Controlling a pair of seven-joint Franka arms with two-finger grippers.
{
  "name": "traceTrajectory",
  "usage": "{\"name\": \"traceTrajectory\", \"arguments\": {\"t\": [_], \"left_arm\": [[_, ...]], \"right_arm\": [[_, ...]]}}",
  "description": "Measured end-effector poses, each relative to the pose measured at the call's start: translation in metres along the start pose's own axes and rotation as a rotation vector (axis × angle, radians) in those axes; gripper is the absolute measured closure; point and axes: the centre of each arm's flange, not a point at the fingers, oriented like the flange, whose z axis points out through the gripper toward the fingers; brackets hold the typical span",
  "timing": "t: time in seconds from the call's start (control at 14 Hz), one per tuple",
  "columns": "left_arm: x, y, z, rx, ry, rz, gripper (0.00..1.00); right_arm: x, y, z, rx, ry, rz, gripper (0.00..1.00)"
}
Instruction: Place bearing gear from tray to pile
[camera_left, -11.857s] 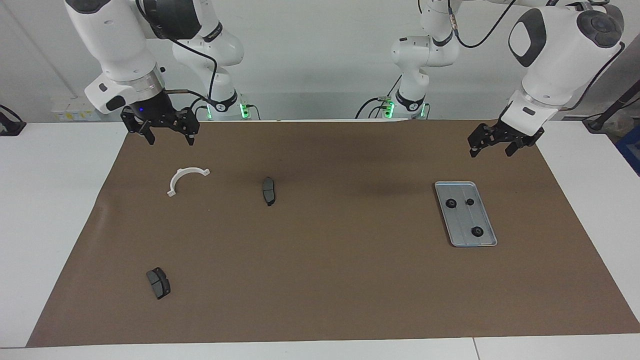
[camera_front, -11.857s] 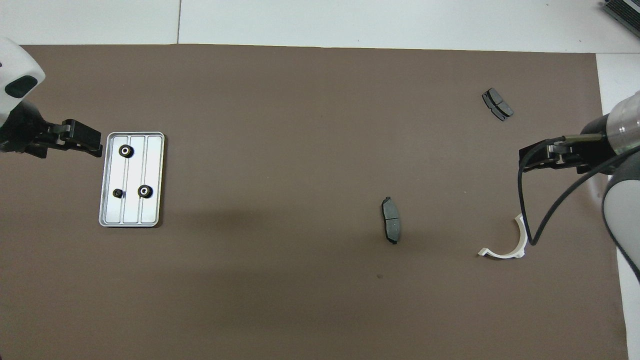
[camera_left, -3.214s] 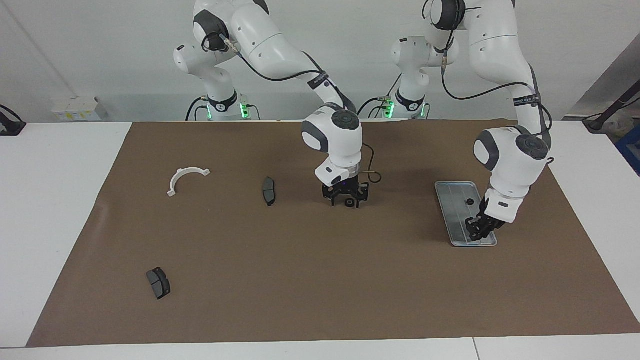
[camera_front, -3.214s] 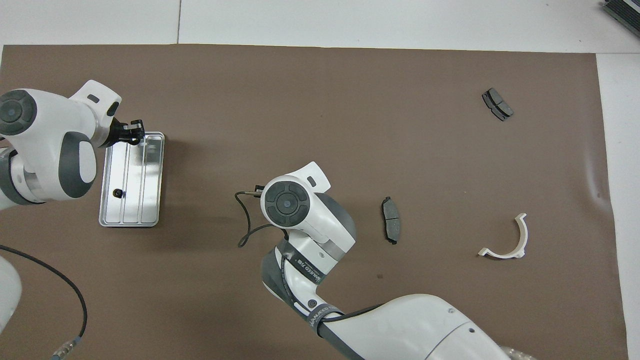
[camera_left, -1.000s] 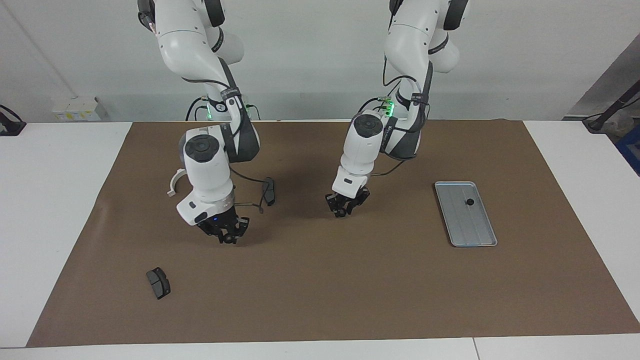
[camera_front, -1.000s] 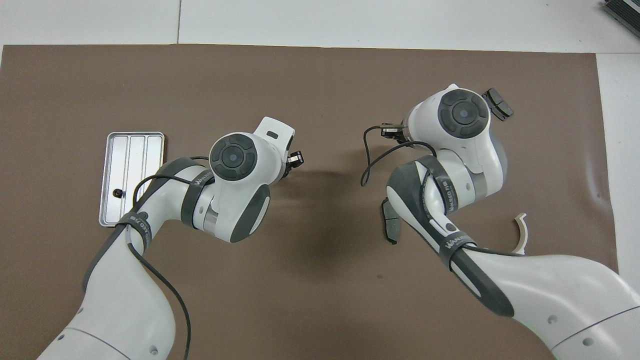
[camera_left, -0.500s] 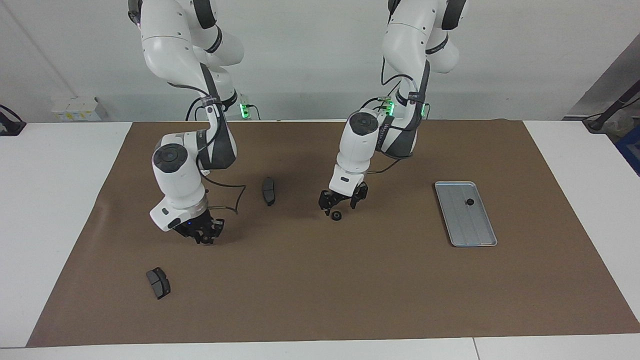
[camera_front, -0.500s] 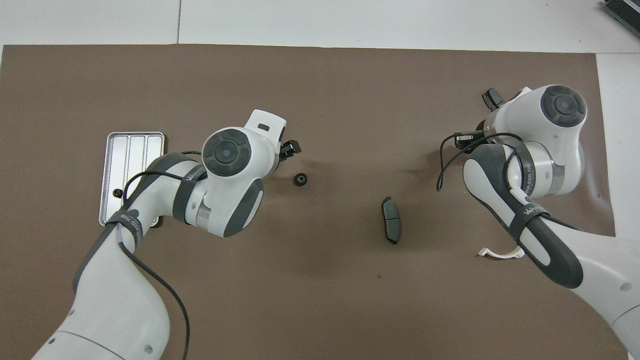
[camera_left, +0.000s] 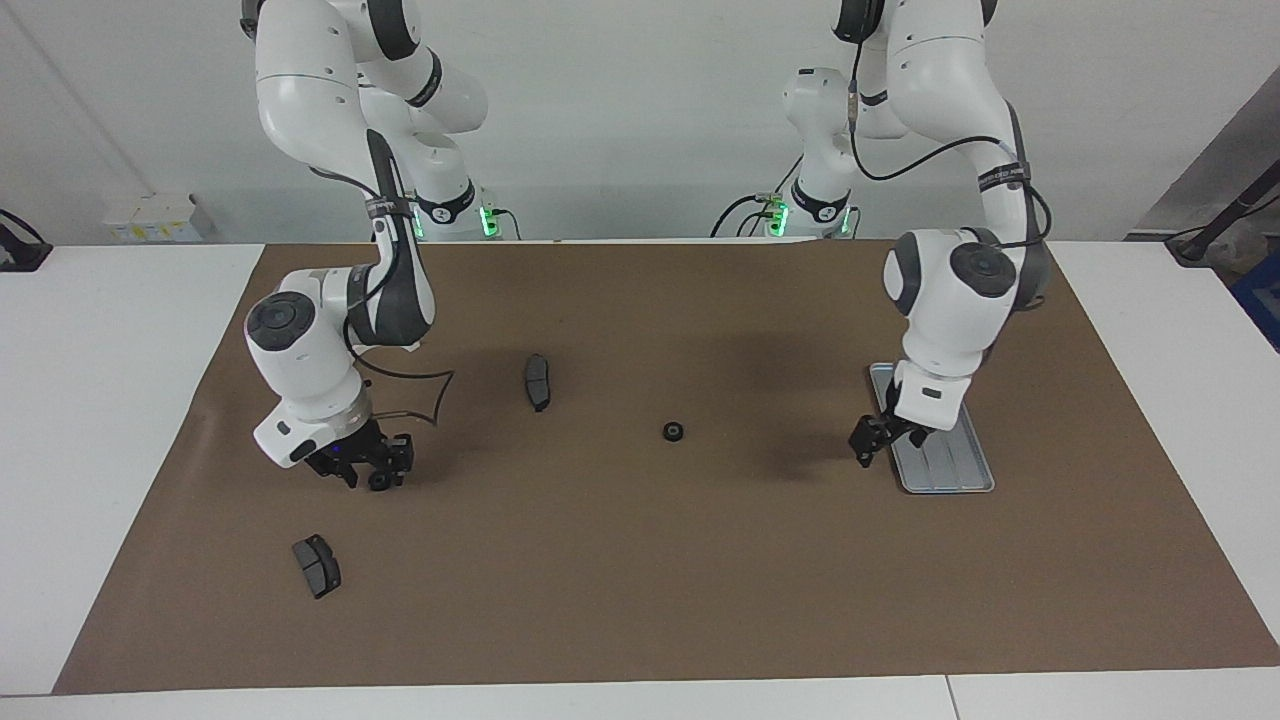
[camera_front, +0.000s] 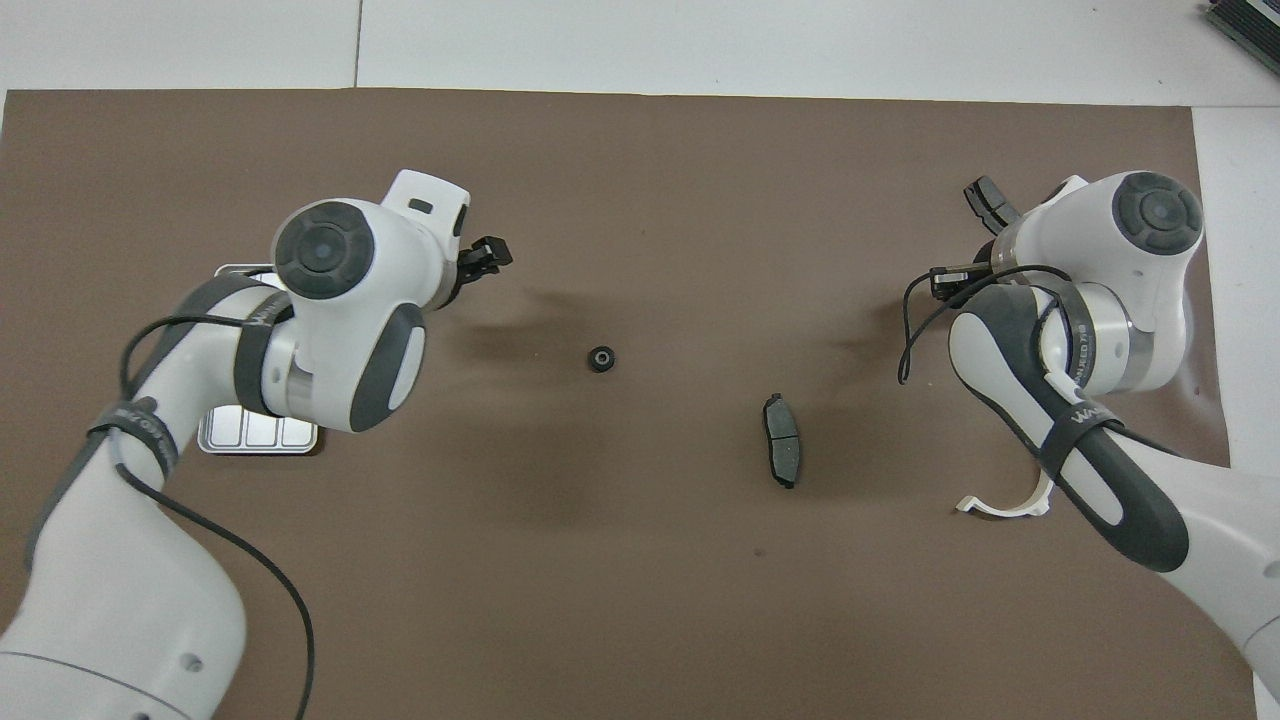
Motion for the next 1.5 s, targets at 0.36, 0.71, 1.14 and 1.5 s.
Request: {"name": "traceTrajectory", "arguments": {"t": [0.36, 0.71, 1.14, 1.5], "left_arm": [[-0.012, -0.094, 0.03, 0.018, -0.091, 0.181, 0.0], [-0.037, -0.111, 0.043, 0.011, -0.123, 0.199, 0.11], [-0.048, -0.113, 0.048, 0.009, -0.139, 0.198, 0.27], [-0.057, -0.115, 0.053, 0.008, -0.153, 0.197, 0.44]], "right_arm": [[0.013, -0.088, -0.035, 0.031, 0.06, 0.034, 0.0], [0.014, -0.2, -0.076, 0.083, 0.116, 0.128, 0.0], [-0.009, -0.307, -0.068, 0.128, 0.093, 0.25, 0.0], [-0.025, -0.383, -0.033, 0.139, 0.059, 0.312, 0.0]]}}
